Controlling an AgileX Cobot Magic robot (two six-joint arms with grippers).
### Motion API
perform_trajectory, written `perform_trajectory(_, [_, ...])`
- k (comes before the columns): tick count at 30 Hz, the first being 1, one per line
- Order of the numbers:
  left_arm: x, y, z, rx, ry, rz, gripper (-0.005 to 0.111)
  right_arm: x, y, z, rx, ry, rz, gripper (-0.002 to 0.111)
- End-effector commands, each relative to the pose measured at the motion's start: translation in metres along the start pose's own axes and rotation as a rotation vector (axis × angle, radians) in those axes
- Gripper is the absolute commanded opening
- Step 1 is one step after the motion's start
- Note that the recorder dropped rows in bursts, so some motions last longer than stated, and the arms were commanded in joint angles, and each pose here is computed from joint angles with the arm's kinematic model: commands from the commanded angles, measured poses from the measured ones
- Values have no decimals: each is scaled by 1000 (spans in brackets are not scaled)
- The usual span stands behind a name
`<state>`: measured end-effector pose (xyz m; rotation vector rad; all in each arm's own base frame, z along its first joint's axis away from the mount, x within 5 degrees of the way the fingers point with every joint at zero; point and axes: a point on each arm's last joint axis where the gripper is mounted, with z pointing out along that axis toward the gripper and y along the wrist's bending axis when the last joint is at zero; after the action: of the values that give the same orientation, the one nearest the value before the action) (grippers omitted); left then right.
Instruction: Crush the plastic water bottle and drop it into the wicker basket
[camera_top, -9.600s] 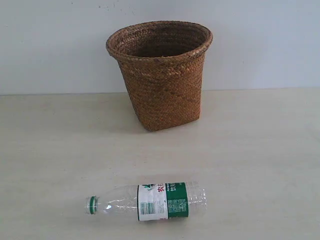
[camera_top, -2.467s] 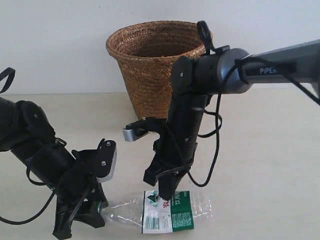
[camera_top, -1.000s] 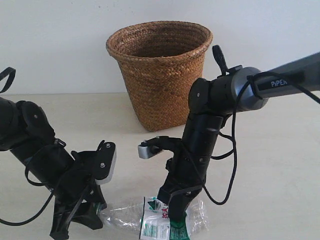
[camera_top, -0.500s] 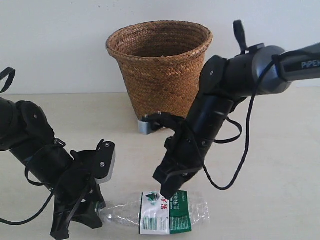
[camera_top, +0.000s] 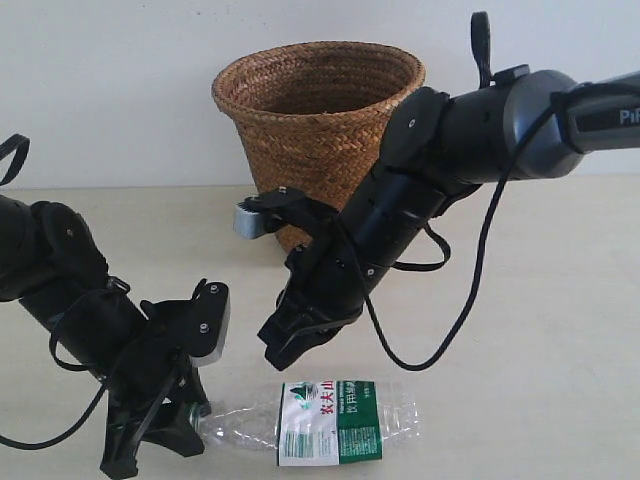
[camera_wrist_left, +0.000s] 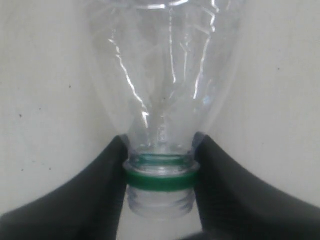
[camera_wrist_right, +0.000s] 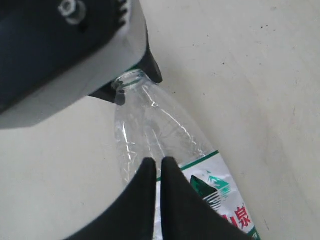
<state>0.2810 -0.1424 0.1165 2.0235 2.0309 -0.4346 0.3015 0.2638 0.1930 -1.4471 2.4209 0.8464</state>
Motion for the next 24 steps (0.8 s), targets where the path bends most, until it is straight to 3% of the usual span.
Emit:
perform_trajectory(1, [1,0,-1,-5,-2,-16,4,-1,2,3,-3,-8,-5,0])
perform_trajectory(17, [1,0,-1,-10,-1,-16,4,32,-36,81,-53,137,144,0])
perform_trajectory(24, [1,0,-1,-10,-2,-18,4,33,-42,93,-93,183,177,0])
